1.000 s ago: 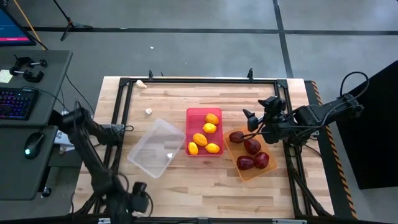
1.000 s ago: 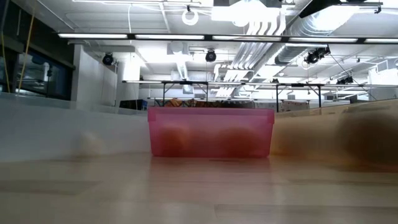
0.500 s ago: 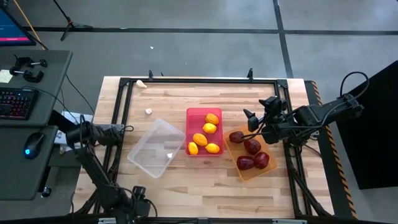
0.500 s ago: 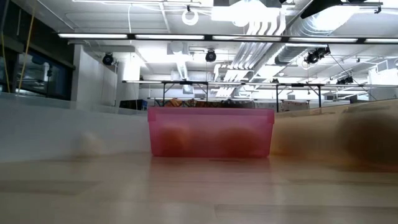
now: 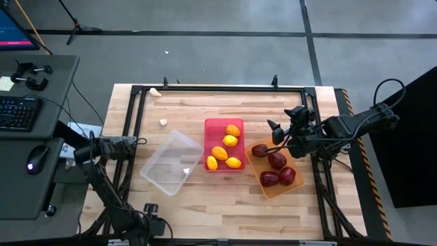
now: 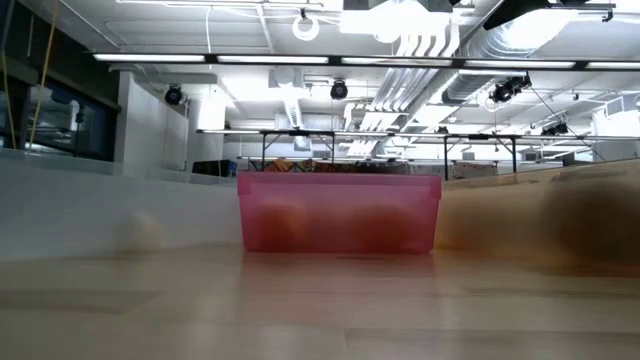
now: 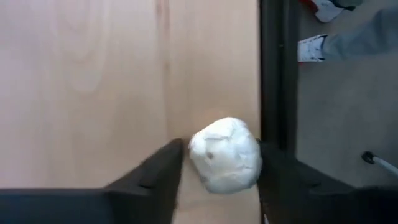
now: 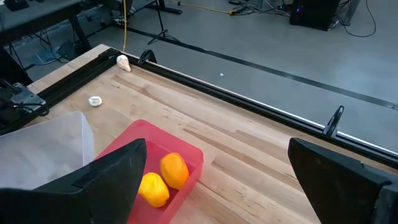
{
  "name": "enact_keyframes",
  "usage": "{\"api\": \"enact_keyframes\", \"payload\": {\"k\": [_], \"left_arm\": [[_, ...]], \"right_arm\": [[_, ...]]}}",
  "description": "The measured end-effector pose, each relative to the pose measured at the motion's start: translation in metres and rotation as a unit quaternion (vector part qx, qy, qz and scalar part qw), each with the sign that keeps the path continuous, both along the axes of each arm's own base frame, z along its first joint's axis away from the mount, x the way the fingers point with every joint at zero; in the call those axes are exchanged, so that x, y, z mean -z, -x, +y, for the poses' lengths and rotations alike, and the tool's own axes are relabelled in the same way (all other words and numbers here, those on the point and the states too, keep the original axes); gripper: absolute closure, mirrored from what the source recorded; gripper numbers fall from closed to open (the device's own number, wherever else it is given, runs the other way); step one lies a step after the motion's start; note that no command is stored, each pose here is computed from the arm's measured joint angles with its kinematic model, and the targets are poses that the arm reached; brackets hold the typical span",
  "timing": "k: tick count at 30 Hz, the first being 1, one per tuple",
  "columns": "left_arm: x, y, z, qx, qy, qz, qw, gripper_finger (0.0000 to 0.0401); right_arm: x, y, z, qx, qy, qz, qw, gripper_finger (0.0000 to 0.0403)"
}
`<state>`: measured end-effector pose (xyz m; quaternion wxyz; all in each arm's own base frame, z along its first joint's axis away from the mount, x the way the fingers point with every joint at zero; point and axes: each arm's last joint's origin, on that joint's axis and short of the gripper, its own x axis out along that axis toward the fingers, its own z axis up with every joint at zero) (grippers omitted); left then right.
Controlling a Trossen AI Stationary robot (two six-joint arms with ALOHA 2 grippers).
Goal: Sort produce into baskets
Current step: Put the white garlic into the transparent bin
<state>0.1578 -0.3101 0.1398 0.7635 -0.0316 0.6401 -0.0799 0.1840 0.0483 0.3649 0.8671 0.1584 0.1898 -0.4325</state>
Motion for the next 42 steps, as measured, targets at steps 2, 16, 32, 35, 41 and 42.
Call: {"api": "enact_keyframes", "payload": {"k": [2, 16, 32, 35, 41, 42], "left_arm": [[0.000, -0.001, 0.002, -0.003, -0.008, 0.000, 1.000, 0.0285], [-0.128, -0.017, 0.103, 0.017, -0.039, -0.145, 0.988, 0.0300], [-0.132, -0.065, 0.273, -0.281, -0.093, -0.054, 0.954, 0.0170], [-0.154, -0.067, 0.299, -0.336, -0.124, -0.079, 0.930, 0.0155], [-0.157, -0.062, 0.373, -0.462, -0.157, -0.053, 0.871, 0.0151], [-0.151, -0.059, 0.385, -0.489, -0.152, -0.040, 0.858, 0.0150]], "right_arm": [[0.000, 0.000, 0.000, 0.000, 0.000, 0.000, 1.000, 0.0022], [0.000, 0.000, 0.000, 0.000, -0.001, 0.000, 1.000, 0.0022], [0.001, 0.000, 0.001, 0.000, -0.030, -0.005, 1.000, 0.0022], [0.001, 0.000, 0.001, 0.000, -0.029, -0.004, 1.000, 0.0022], [0.003, 0.003, 0.000, 0.001, -0.022, 0.012, 1.000, 0.0022], [0.003, 0.003, -0.001, 0.001, -0.021, 0.015, 1.000, 0.0022]]}}
